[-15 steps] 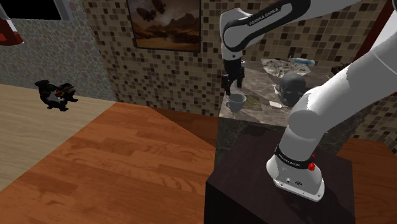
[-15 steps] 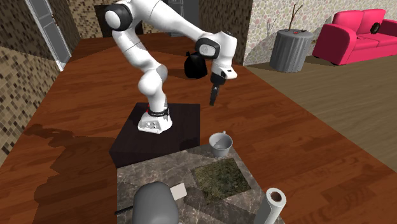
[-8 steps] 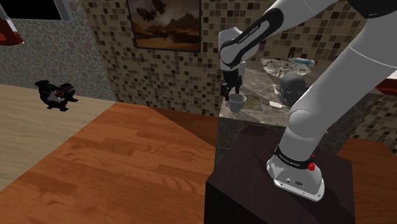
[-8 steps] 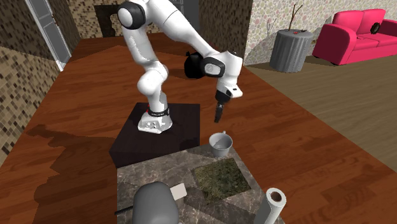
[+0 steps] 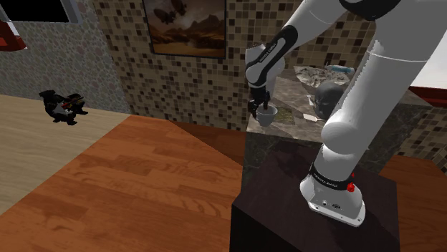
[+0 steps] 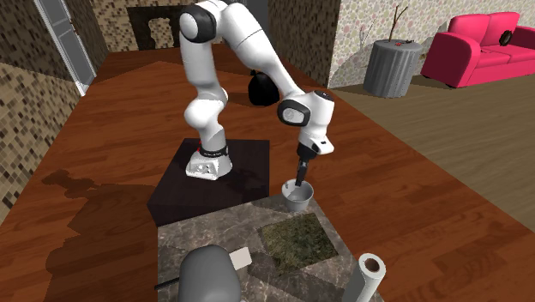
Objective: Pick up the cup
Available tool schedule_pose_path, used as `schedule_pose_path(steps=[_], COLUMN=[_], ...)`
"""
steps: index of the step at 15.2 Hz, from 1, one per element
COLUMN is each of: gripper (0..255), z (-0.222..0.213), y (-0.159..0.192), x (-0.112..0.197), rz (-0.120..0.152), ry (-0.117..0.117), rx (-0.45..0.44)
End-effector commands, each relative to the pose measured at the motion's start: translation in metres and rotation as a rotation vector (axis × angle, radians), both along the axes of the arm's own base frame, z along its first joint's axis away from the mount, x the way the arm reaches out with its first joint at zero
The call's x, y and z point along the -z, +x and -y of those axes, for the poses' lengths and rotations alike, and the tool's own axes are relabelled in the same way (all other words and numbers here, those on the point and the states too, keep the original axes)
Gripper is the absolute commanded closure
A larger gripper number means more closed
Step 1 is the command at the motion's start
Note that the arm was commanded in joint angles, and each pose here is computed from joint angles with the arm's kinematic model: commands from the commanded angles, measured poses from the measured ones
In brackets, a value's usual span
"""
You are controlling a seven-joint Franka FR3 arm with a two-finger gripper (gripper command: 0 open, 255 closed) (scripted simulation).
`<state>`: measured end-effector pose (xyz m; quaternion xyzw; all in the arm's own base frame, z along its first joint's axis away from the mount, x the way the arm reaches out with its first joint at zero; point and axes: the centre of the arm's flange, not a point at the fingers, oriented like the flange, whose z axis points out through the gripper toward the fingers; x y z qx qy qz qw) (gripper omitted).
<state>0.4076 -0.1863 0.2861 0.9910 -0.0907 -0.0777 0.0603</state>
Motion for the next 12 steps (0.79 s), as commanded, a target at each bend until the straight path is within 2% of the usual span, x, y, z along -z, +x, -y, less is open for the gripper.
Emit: schedule_pose_path(steps=[1, 6, 7, 12], gripper=[0, 0, 255, 255], z=[0.001, 0.001, 0.001, 0.002], y=[0.000, 0.000, -0.001, -0.001], x=[0.013, 0.032, 0.032, 0.032], rz=[0.001, 0.001, 0.001, 0.001], ry=[-0.001, -0.001, -0.001, -0.001], rx=[0.000, 0.000, 0.000, 0.000])
